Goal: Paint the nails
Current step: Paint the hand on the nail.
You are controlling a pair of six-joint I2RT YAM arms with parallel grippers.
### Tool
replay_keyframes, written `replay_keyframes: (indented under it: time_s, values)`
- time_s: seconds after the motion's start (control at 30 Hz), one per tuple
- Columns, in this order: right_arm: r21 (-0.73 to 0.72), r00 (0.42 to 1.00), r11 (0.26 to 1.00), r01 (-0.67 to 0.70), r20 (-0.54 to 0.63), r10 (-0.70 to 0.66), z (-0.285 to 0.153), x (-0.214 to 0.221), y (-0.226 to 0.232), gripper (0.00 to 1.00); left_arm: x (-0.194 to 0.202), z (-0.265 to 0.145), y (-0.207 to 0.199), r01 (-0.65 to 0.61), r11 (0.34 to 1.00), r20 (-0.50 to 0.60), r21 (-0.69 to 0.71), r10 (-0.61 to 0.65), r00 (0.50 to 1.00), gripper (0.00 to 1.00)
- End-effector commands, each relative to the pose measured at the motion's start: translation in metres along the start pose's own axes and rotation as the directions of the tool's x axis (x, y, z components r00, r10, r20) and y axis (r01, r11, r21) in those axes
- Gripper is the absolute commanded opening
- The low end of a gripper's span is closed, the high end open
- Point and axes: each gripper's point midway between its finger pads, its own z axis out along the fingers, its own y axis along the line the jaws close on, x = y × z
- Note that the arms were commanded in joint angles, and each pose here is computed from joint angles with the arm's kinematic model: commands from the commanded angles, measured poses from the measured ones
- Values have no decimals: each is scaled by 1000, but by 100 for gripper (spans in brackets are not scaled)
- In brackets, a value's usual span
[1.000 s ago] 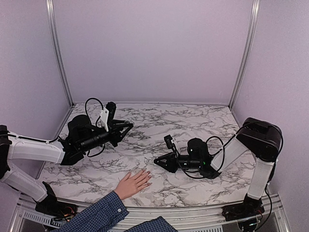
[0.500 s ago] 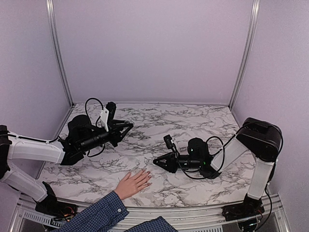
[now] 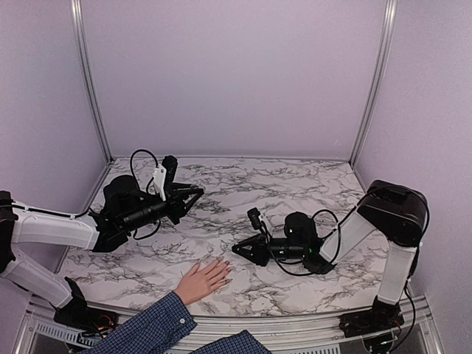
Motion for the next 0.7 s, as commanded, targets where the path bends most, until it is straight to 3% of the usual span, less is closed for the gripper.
replay_keyframes:
  time_s: [0.0, 0.67]
  values:
    - [-22, 998, 999, 48, 41, -47, 8, -13, 7, 0, -21, 4, -2, -7, 1000, 61, 15, 6, 998, 0]
    - [52, 992, 991, 123, -5, -123, 19, -6, 8, 0, -22, 3, -2, -8, 1000, 65, 17, 7, 998, 0]
